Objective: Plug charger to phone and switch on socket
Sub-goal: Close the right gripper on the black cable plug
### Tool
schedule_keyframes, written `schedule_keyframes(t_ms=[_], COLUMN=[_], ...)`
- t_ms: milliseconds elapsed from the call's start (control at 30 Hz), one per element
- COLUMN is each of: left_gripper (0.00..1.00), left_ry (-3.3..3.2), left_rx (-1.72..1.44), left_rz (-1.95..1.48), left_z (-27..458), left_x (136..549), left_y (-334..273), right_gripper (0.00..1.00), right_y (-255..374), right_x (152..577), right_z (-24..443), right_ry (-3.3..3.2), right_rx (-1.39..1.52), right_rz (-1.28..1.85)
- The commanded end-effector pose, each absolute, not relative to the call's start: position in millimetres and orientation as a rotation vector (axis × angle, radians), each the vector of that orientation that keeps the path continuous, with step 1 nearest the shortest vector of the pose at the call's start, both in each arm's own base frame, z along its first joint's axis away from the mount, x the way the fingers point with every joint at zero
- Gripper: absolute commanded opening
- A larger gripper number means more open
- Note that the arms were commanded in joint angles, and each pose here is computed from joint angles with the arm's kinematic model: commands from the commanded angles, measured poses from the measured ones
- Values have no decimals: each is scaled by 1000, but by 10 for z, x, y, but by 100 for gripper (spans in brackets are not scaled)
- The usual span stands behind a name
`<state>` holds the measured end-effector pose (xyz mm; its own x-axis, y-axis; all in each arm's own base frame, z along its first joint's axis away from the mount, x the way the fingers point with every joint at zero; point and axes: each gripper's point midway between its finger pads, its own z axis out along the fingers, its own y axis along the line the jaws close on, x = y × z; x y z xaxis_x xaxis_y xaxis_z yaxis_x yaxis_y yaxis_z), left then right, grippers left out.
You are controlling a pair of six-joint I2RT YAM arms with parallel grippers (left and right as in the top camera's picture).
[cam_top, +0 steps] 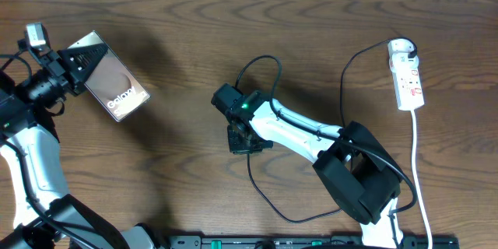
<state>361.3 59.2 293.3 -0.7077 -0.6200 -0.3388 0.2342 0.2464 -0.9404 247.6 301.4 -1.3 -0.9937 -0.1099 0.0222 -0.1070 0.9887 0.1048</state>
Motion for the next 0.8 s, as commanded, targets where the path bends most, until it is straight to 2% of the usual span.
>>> schedule_keyframes(t_ms=[0,300,600,767], left_gripper=[8,8,7,7], left_ry=[1816,1816,1816,1816], left_rx=[-312,-311,-312,-311], left_rz=[-1558,-1558,-1558,-1559], left_z=[2968,2969,2968,2969], left_x=[3575,3575,3575,3574], left_y=[567,567,567,566], right_gripper=[9,1,1,1], right_y=[2964,2969,3002,3108], right_x=[2456,2455,2469,2496], right_z=[-164,-164,-146,-4], right_ry=[-3092,-3091,-3093,-3061], right_rx=[151,150,148,293], right_rz=[-102,-106,-125,-199])
